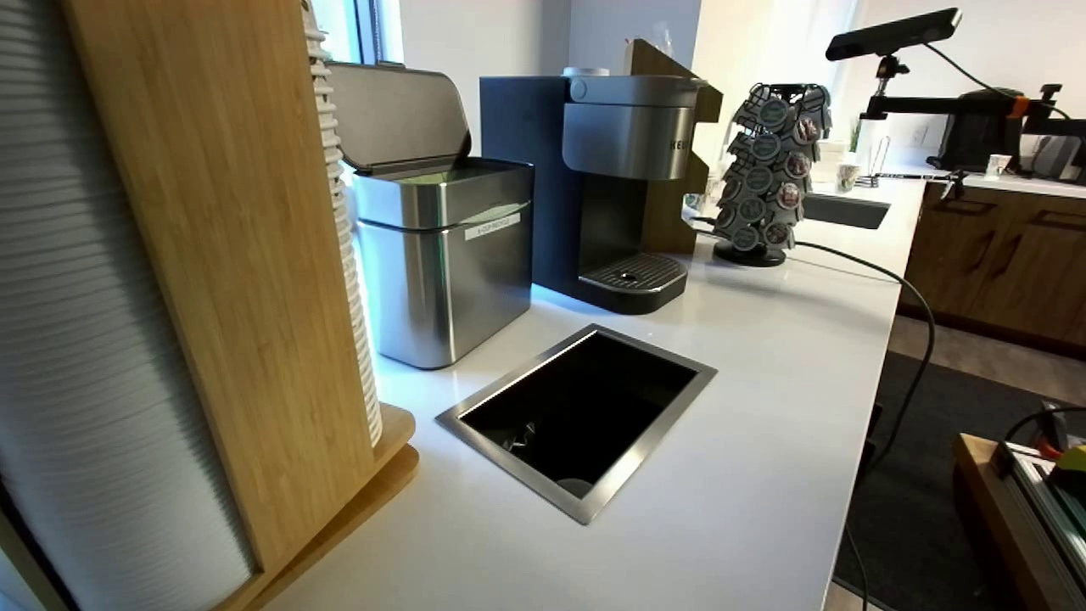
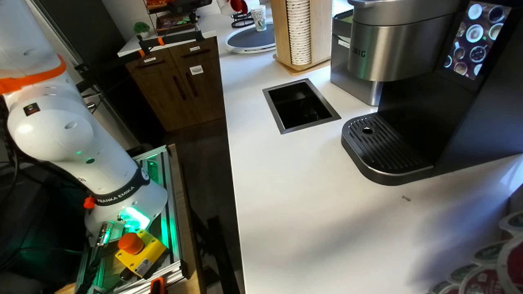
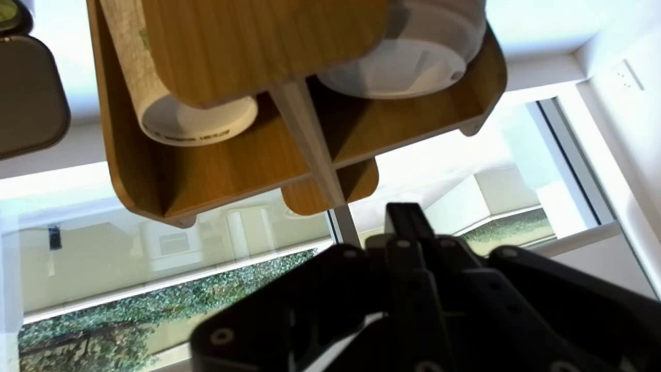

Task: Rotate the coffee cup holder.

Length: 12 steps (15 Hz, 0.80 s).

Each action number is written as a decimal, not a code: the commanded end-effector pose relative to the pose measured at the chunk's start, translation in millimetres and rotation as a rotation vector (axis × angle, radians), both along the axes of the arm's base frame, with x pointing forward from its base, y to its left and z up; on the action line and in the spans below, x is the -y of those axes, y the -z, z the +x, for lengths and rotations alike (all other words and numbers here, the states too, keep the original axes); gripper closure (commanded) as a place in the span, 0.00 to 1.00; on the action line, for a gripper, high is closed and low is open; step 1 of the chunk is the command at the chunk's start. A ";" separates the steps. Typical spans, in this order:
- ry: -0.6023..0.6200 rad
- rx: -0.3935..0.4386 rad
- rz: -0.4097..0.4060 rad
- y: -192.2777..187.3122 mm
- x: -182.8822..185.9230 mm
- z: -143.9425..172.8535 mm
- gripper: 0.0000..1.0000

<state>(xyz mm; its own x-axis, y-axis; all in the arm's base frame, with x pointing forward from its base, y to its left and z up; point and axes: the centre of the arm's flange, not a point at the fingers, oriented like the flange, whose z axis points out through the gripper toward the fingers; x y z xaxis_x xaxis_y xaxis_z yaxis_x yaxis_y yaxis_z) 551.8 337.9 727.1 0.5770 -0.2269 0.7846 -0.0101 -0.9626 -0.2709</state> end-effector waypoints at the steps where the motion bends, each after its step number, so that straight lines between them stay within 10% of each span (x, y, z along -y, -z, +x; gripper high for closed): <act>1: -0.005 -0.106 -0.040 -0.4 4.3 -14.4 1.00; 12: -0.011 -0.275 -0.143 16.2 10.3 -13.2 1.00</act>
<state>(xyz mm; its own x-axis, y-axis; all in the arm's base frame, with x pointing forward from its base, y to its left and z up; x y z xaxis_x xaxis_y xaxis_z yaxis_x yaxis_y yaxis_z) 542.6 326.2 709.6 0.7305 -0.1462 0.6671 -0.0856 -0.9887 -0.1229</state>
